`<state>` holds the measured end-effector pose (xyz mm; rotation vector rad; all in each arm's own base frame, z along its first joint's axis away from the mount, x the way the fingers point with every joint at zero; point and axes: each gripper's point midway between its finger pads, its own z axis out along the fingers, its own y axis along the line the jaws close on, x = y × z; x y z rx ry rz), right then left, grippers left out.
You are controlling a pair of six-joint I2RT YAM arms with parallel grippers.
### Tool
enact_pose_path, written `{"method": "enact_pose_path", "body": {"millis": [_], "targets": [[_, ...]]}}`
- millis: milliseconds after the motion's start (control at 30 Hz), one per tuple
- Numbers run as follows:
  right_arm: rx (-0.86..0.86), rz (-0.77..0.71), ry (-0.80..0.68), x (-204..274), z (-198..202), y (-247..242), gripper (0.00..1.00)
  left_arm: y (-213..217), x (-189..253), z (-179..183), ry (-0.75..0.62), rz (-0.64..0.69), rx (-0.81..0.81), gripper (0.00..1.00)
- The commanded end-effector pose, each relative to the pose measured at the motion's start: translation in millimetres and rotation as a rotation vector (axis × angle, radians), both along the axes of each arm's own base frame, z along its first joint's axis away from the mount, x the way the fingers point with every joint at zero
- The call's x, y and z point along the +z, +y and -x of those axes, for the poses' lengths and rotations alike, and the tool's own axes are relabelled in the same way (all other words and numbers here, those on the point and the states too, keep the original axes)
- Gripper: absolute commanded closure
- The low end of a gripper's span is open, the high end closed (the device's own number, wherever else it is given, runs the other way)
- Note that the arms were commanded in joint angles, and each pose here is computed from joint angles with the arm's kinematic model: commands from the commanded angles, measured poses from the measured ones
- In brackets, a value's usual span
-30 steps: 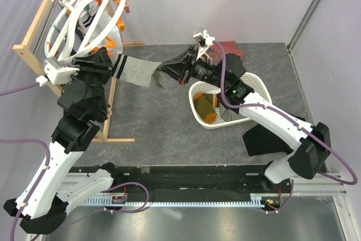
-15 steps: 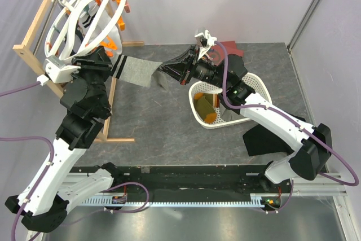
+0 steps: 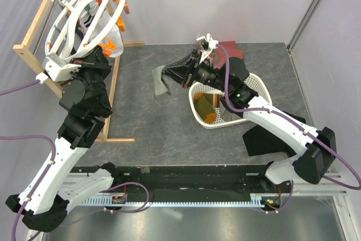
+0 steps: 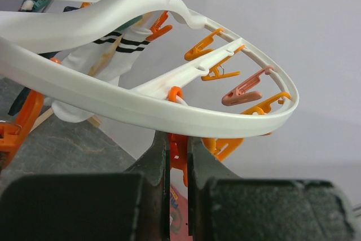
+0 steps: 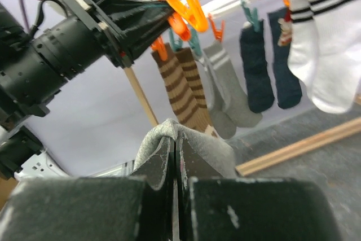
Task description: Remove the socks clipped to the hanger
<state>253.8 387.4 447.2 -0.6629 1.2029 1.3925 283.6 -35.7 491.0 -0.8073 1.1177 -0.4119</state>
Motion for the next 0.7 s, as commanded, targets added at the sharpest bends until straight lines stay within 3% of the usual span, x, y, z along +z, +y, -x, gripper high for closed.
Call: {"method": "enact_pose_path", "body": {"millis": [0, 200, 533, 633, 667], "targets": [[-0.145, 0.028, -0.007, 3.0, -2.0, -26.8, 0.98, 2.8, 11.1, 5.1, -0.026, -0.012, -0.002, 0.93], [-0.607, 0.355, 0.194, -93.8, -54.2, -96.1, 0.93, -7.6, 2.3, 7.3, 0.010, -0.033, -0.077, 0.76], [-1.145, 0.668, 0.344, -192.0, -92.2, -222.4, 0.88, -17.9, -5.6, 20.8, 0.024, -0.127, -0.185, 0.62], [-1.276, 0.726, 0.410, -216.7, -101.9, -253.8, 0.79, -19.1, -6.4, 25.3, 0.026, -0.169, -0.207, 0.55], [-1.291, 0.746, 0.425, -223.3, -105.0, -256.2, 0.70, -21.8, -6.4, 26.1, 0.024, -0.184, -0.224, 0.52]]}}
